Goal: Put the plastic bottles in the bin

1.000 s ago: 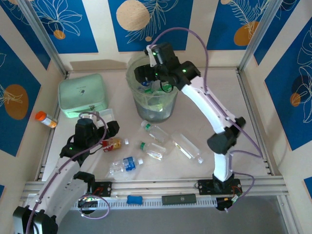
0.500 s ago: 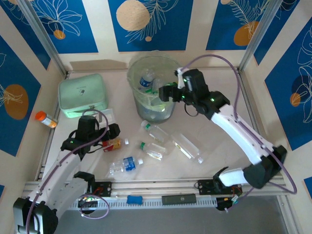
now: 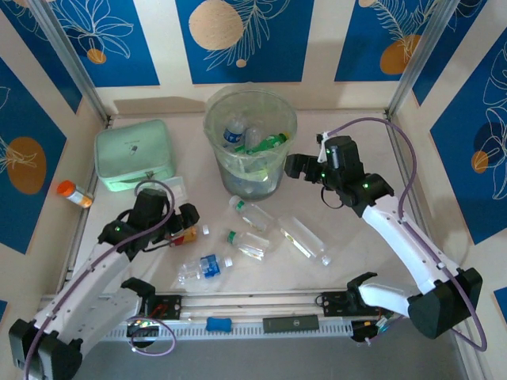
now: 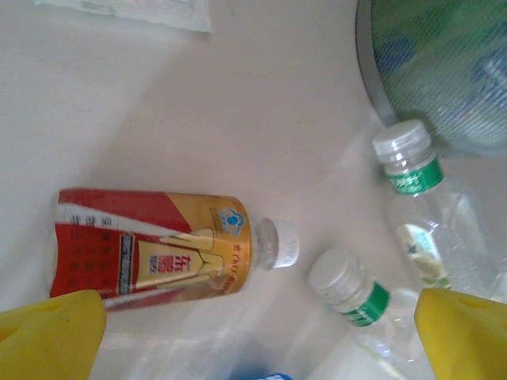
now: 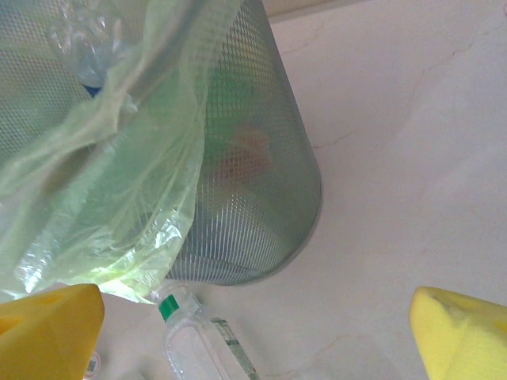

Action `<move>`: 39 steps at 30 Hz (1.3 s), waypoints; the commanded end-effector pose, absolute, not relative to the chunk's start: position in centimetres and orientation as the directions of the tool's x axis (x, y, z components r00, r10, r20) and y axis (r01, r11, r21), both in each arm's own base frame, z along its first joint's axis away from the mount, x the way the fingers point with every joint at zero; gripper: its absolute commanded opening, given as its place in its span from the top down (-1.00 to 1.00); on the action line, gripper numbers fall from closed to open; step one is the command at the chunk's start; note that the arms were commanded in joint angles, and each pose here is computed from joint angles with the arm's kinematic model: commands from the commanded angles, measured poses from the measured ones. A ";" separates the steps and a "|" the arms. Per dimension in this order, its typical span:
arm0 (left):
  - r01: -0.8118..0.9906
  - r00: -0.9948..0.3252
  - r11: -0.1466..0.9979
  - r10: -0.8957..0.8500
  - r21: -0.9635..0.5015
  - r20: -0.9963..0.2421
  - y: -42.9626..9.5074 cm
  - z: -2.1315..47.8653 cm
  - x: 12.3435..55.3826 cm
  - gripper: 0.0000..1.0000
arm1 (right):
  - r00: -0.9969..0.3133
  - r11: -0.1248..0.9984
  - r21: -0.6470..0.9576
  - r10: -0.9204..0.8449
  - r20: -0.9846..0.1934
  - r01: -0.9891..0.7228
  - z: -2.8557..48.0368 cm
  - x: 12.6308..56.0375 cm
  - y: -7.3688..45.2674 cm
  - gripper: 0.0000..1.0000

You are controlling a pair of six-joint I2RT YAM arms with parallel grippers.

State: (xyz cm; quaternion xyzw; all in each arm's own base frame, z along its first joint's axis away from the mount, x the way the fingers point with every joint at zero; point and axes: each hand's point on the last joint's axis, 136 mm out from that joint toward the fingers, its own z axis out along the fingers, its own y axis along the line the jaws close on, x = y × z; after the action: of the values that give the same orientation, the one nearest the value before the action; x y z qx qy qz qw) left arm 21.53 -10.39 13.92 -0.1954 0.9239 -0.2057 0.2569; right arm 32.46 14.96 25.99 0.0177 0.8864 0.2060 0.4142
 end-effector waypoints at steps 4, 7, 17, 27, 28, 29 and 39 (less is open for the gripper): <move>-0.542 -0.623 0.674 -0.723 -0.502 -0.298 -9.0 11.9 19.9 -0.99 | -0.643 0.903 0.409 0.236 -0.728 -0.133 25.7 32.5 14.4 -0.98; -0.591 -0.567 0.625 -0.772 -0.510 -0.288 -8.9 11.4 19.9 -0.99 | -0.647 0.904 0.414 0.251 -0.720 -0.110 24.9 32.4 13.9 -0.98; -0.715 -0.415 0.475 -0.879 -0.513 -0.234 -9.2 9.3 21.2 -0.99 | -0.654 0.900 0.430 0.287 -0.700 -0.065 23.2 31.9 12.0 -0.98; -0.776 -0.326 0.411 -0.911 -0.478 -0.253 -9.0 7.2 22.6 -1.00 | -0.646 0.905 0.425 0.305 -0.700 -0.033 22.3 30.9 10.0 -0.98; -0.783 -0.324 0.406 -0.913 -0.472 -0.249 -9.1 6.8 22.7 -0.99 | -0.645 0.903 0.428 0.311 -0.698 -0.027 22.1 30.9 9.8 -0.98; -0.788 -0.323 0.403 -0.914 -0.466 -0.245 -9.2 6.5 22.7 -0.99 | -0.643 0.902 0.431 0.314 -0.698 -0.027 22.2 30.8 9.7 -0.98; -0.821 -0.288 0.368 -0.927 -0.437 -0.239 -9.9 4.1 23.7 -0.91 | -0.629 0.895 0.447 0.345 -0.697 -0.004 22.1 30.0 8.3 -0.98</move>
State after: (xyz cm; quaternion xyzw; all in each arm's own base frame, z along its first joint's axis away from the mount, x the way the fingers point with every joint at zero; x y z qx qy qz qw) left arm 23.55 -9.80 4.62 -0.5278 0.8109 -0.1114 0.2270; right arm 30.57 8.23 22.11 0.1046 0.8791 0.1998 0.4198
